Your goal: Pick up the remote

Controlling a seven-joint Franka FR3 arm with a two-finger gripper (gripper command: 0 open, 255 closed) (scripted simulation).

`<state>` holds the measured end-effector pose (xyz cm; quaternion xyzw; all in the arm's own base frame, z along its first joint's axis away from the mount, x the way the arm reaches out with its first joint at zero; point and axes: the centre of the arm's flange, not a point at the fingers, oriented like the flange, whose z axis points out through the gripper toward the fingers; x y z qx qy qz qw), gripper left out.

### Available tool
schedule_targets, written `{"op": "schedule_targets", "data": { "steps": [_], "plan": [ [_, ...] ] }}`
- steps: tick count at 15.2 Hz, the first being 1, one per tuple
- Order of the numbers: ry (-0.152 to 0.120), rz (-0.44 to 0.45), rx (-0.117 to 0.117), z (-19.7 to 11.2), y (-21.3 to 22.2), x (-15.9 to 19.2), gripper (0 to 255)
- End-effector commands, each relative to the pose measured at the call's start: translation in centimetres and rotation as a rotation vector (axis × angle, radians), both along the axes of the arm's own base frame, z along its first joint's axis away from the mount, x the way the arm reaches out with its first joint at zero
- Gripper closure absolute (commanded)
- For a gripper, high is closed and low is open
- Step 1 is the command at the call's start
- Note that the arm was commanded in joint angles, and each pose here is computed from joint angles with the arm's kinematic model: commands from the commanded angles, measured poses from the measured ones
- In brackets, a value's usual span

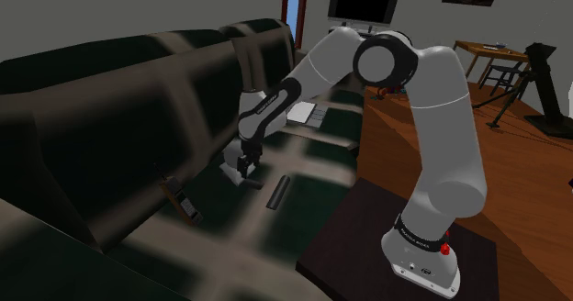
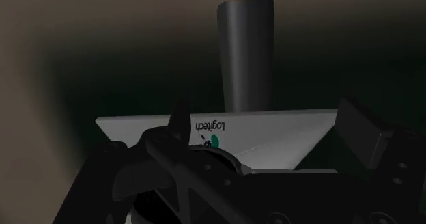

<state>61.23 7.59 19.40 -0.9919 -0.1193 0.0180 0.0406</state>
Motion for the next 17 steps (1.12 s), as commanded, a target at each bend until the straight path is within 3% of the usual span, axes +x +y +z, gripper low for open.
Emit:
{"op": "schedule_targets", "data": {
  "steps": [1,10,11,17],
  "plan": [
    [-0.003,0.010,0.001,-1.3,0.7,1.4,0],
    [-0.003,0.010,0.001,-5.3,0.7,1.4,0],
    [-0.003,0.010,0.001,-5.4,0.7,1.4,255],
    [-0.003,0.010,0.001,-5.5,0.8,1.4,255]
  ]
}}
